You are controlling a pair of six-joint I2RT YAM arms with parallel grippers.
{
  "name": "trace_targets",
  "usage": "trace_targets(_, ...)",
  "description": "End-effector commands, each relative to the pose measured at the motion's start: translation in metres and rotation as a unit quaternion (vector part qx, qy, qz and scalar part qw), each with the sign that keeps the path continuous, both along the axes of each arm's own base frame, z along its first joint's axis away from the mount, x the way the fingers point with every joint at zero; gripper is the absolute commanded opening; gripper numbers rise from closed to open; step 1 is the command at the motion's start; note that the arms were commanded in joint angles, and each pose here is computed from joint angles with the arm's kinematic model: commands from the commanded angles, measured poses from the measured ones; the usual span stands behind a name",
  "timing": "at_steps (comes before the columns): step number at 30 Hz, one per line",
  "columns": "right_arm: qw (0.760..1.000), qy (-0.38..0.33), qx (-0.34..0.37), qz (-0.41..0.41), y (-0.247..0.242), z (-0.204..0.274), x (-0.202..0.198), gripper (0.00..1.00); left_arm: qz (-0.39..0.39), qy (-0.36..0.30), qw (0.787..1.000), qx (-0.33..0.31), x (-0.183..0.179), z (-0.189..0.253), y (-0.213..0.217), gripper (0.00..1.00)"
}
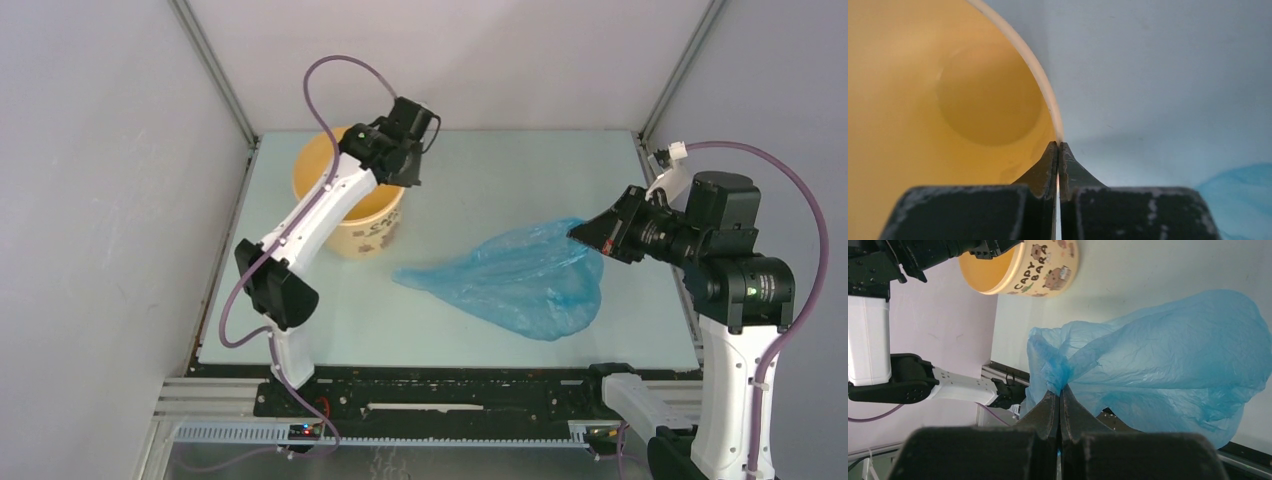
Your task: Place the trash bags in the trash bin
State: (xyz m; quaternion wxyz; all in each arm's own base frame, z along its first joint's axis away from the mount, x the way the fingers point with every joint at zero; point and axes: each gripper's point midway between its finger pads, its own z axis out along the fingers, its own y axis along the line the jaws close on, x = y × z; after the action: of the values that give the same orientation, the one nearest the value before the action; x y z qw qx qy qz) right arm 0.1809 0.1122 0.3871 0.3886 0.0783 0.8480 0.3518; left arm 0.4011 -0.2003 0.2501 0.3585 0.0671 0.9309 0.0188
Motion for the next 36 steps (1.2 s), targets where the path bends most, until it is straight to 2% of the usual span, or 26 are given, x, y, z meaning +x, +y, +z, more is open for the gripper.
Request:
trace_targets(1, 1.000, -0.011, 0.013, 0.006, 0.003, 0.004, -0.005, 0.00, -0.045, -0.034, 0.995, -0.077, -0.015, 0.043, -0.052, 0.00)
trace_targets(7, 1.000, -0.012, 0.014, 0.012, 0.005, 0.003, -0.012, 0.00, -0.103, -0.012, 0.989, -0.103, -0.040, 0.045, -0.113, 0.00)
trace_targets(10, 1.000, -0.004, 0.018, 0.022, 0.007, -0.004, -0.015, 0.00, -0.112, -0.004, 0.989, -0.095, -0.045, 0.039, -0.119, 0.01)
trace_targets(12, 0.999, 0.002, 0.020, 0.028, 0.009, -0.009, -0.016, 0.00, -0.113, -0.002, 0.989, -0.091, -0.047, 0.040, -0.116, 0.16)
trace_targets(15, 0.999, 0.005, 0.017, 0.041, 0.011, -0.016, -0.017, 0.00, -0.127, -0.013, 0.987, -0.099, -0.054, 0.057, -0.112, 0.53)
trace_targets(18, 0.998, 0.008, 0.019, 0.053, 0.013, -0.019, -0.016, 0.00, -0.145, -0.037, 0.981, -0.124, -0.065, 0.088, -0.107, 0.81)
trace_targets(21, 0.997, 0.010, 0.034, 0.063, 0.018, -0.017, -0.013, 0.00, -0.144, -0.067, 0.975, -0.157, -0.080, 0.125, -0.093, 0.93)
trace_targets(26, 0.996, 0.013, 0.050, 0.068, 0.022, -0.007, -0.002, 0.00, -0.094, -0.069, 0.973, -0.198, -0.121, 0.143, -0.051, 0.96)
trace_targets(30, 0.996, 0.015, 0.056, 0.068, 0.023, -0.003, 0.005, 0.00, -0.052, -0.047, 0.967, -0.245, -0.162, 0.121, -0.019, 0.95)
trace_targets(32, 0.996, 0.017, 0.058, 0.071, 0.024, -0.001, 0.007, 0.00, -0.025, -0.032, 0.959, -0.280, -0.182, 0.105, -0.007, 0.94)
trace_targets(36, 0.995, 0.017, 0.058, 0.078, 0.027, 0.001, 0.008, 0.00, 0.013, 0.007, 0.924, -0.383, -0.219, 0.067, 0.000, 0.89)
